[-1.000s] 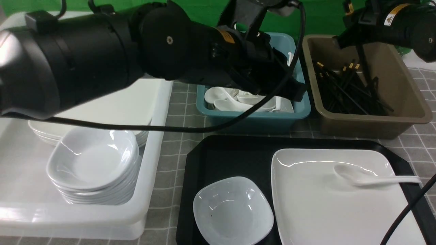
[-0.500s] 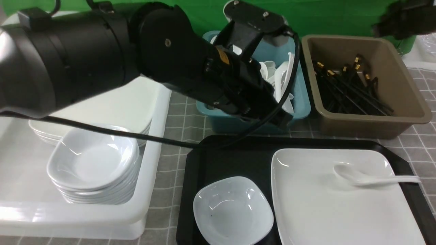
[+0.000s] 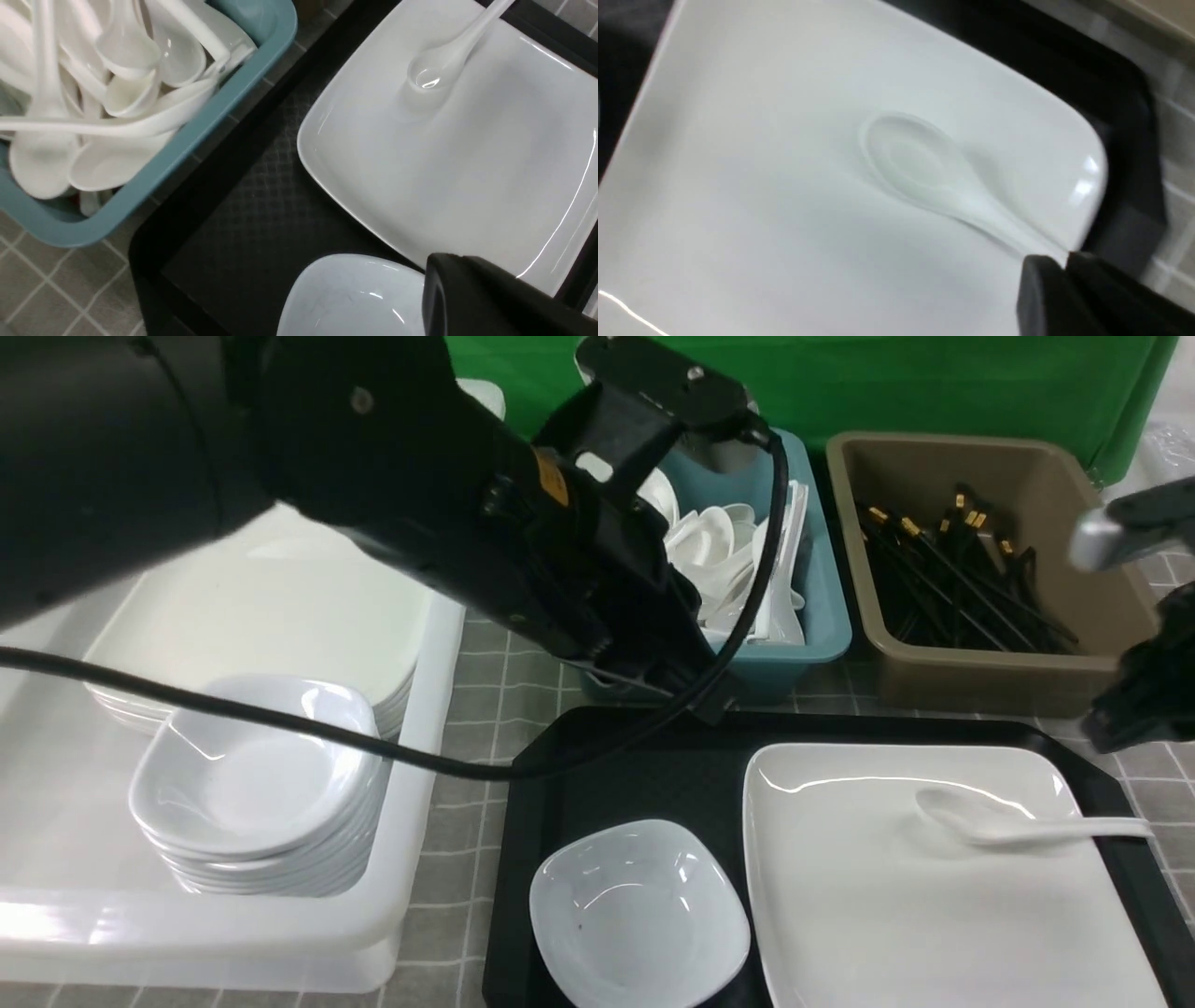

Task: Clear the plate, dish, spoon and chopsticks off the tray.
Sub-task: Use the right arm to grab a soup spoon from the plate

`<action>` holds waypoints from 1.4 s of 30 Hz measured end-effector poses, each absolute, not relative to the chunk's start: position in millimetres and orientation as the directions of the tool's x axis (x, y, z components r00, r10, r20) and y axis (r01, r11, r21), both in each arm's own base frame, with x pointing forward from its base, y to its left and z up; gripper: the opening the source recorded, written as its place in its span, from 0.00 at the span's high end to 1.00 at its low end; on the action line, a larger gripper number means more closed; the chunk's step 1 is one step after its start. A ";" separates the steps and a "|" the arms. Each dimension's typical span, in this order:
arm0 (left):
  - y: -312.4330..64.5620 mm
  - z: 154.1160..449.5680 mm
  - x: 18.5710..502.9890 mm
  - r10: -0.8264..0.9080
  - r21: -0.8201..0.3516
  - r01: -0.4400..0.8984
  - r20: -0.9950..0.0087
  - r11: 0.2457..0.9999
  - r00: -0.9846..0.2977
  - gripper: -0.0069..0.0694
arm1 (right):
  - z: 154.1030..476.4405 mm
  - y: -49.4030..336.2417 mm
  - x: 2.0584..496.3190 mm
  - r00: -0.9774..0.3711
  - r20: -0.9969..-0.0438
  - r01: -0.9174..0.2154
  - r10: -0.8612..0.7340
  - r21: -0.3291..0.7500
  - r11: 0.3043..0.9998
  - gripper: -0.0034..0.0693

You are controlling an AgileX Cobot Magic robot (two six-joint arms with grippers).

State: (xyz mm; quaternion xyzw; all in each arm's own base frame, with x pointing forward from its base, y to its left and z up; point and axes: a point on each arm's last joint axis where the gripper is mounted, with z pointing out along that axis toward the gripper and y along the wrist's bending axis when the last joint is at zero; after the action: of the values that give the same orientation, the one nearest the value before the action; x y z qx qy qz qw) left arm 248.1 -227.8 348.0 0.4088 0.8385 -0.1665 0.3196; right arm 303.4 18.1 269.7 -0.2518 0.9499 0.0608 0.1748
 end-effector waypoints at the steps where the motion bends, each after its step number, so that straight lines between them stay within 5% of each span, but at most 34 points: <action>1: -226.8 349.1 246.9 0.582 -0.017 0.793 -0.670 0.609 -0.462 0.90 | 264.8 23.8 303.3 -0.795 -0.363 -0.528 -0.486 0.017 0.849 0.71; 5: -224.0 347.7 243.2 0.609 -0.021 0.799 -0.635 0.601 -0.475 0.90 | 246.9 41.2 303.5 -0.696 -0.285 -0.674 -0.659 -0.057 0.736 0.38; 9: -222.2 345.6 241.1 0.631 -0.024 0.803 -0.606 0.595 -0.485 0.90 | 232.7 45.0 305.7 -0.589 -0.130 -0.779 -0.797 -0.169 0.603 0.20; 13: -222.5 345.2 239.7 0.629 -0.040 0.804 -0.599 0.594 -0.495 0.90 | 219.3 43.7 312.4 -0.536 -0.036 -0.820 -0.843 -0.214 0.530 0.17; 24: -226.6 347.6 238.9 0.608 -0.068 0.815 -0.631 0.576 -0.482 0.90 | 183.1 44.1 325.0 -0.522 0.032 -0.843 -0.852 -0.173 0.509 0.17; 28: -227.4 345.0 240.5 0.590 -0.089 0.794 -0.621 0.601 -0.517 0.90 | 179.4 44.3 326.3 -0.527 0.034 -0.841 -0.849 -0.169 0.514 0.23; 31: -227.8 341.4 242.9 0.597 -0.080 0.790 -0.610 0.608 -0.521 0.90 | 178.1 44.3 326.5 -0.533 0.036 -0.837 -0.846 -0.166 0.521 0.38; 35: -229.0 336.9 245.6 0.607 -0.072 0.789 -0.599 0.610 -0.523 0.90 | 177.9 44.1 326.8 -0.551 0.033 -0.825 -0.834 -0.171 0.538 0.71; 42: -229.1 336.8 246.2 0.606 -0.069 0.789 -0.601 0.611 -0.522 0.90 | 189.2 51.4 323.0 -0.579 0.015 -0.806 -0.815 -0.159 0.570 0.73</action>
State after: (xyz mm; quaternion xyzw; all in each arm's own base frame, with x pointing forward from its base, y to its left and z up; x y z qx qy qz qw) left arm 246.2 -229.1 336.8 0.4073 0.8557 -0.1690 0.2707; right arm 323.0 51.4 189.2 -0.4576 0.8856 -0.0741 0.0298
